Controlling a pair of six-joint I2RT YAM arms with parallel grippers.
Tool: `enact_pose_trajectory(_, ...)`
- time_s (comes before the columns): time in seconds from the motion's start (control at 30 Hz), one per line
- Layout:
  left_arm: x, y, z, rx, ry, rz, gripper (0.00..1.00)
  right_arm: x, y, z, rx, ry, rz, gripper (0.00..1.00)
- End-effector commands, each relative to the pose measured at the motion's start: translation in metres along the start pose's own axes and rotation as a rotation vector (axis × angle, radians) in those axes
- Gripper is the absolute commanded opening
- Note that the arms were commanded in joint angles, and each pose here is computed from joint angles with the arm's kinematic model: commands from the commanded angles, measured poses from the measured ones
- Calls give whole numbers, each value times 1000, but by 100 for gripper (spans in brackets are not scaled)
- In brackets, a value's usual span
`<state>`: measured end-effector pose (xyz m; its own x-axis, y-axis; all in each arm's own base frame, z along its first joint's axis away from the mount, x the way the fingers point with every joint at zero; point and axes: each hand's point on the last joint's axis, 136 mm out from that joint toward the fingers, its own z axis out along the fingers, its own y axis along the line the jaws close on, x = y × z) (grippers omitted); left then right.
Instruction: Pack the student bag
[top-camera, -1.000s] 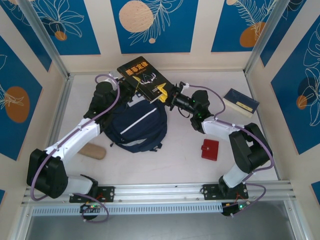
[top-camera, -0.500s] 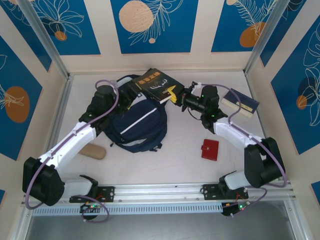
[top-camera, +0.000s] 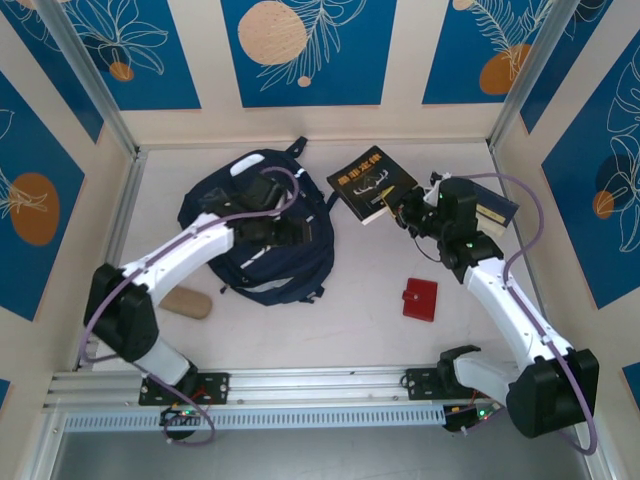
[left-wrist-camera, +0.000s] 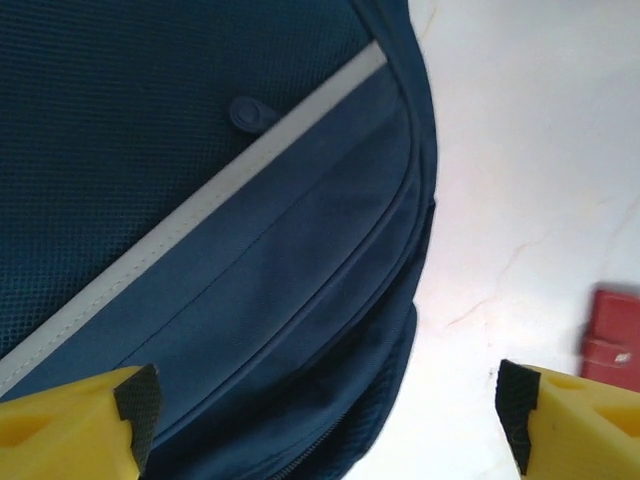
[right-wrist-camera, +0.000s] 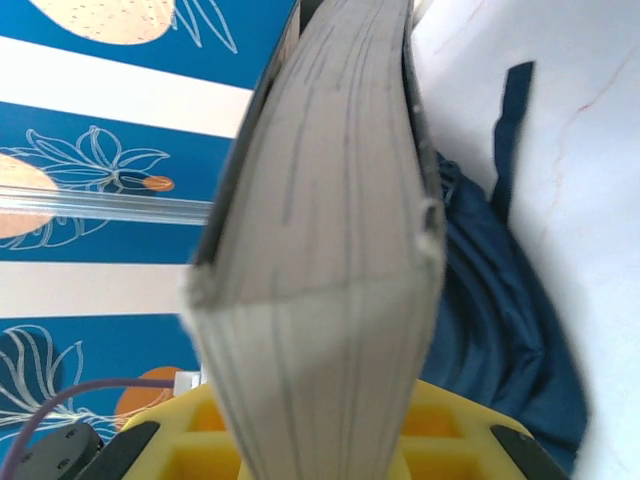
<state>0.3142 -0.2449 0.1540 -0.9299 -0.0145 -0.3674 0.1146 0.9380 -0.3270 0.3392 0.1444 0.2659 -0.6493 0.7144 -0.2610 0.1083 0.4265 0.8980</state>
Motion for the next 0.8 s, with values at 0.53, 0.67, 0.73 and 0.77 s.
enact_pose_trajectory(0.53, -1, 24, 57, -470, 256, 579, 72, -14, -25, -18, 42, -76, -30, 6)
enact_pose_trajectory(0.67, -2, 25, 63, -482, 286, 602, 66, -13, -24, -15, 30, -66, -18, 6)
enact_pose_trajectory(0.73, -3, 27, 65, -498, 291, 607, 65, -12, -23, -14, 28, -61, -14, 6)
enact_pose_trajectory(0.77, -3, 27, 65, -504, 291, 610, 65, -12, -24, -14, 30, -59, -14, 6)
